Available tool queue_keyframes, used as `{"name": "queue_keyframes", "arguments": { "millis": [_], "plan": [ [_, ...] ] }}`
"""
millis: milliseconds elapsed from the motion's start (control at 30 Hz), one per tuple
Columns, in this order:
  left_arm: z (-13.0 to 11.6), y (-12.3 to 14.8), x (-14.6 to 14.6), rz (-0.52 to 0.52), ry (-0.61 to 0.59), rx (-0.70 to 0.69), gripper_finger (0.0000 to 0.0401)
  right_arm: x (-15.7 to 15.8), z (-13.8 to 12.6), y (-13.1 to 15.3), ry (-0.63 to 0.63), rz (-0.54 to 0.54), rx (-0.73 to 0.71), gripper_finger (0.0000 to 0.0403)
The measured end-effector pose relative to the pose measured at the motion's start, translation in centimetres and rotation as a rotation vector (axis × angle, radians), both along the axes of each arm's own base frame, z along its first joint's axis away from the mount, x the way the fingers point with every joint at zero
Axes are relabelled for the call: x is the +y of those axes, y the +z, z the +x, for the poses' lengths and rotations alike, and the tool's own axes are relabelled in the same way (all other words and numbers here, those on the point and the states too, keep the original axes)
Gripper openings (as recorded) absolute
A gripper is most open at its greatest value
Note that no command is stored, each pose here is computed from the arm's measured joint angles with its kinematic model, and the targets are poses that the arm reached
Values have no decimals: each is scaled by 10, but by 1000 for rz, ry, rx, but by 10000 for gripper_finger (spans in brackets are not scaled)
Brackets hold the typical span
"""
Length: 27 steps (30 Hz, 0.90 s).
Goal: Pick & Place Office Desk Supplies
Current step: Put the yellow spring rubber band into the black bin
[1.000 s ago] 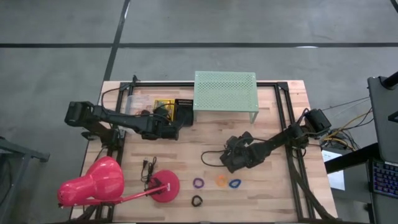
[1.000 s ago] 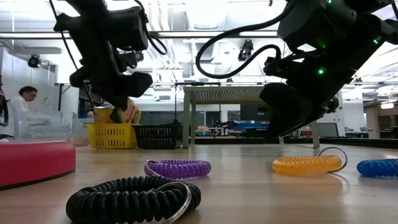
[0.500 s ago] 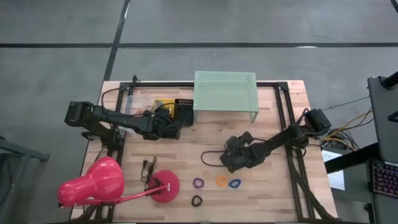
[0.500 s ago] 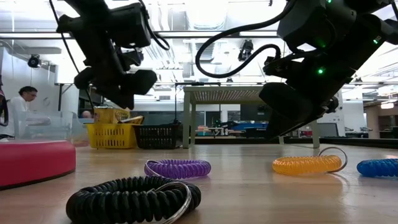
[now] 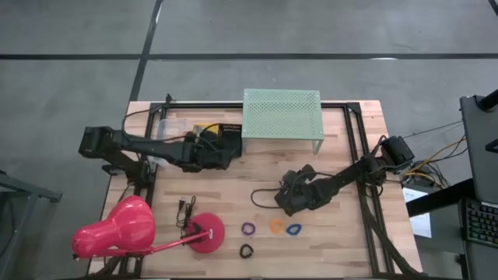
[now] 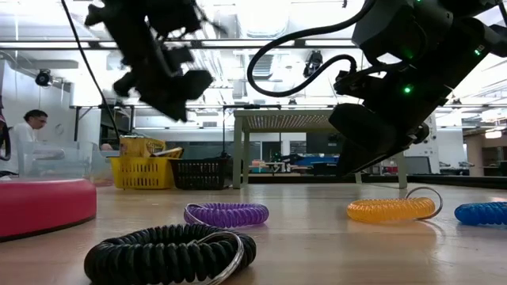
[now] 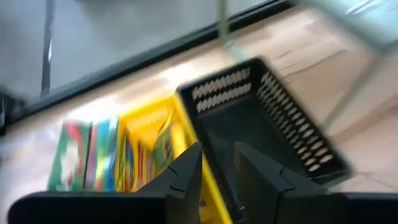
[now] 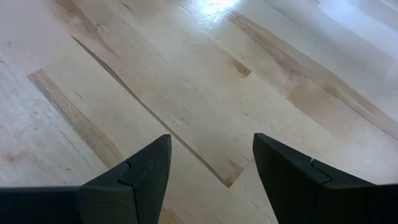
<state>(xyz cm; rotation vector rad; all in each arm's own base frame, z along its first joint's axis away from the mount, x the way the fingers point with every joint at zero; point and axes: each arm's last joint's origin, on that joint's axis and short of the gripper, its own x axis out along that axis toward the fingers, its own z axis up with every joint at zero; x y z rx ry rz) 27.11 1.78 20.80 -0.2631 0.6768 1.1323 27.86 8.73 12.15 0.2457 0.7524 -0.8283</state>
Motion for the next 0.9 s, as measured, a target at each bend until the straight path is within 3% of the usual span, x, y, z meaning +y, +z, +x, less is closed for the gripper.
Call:
{"name": "queue_keyframes", "arguments": {
  "millis": [233,433,633,900],
  "plan": [
    [17,66,-10,65,-263,14,98,0,0,0,10,-6,7,226],
    [9,123,-23,46,-414,-127,98,0,0,0,12,-7,10,226],
    [-21,142,-35,-11,-609,-180,98,0,0,0,12,-6,7,226],
    [-70,126,-61,96,-655,-271,98,1,2,0,13,3,-9,226]
  ]
}}
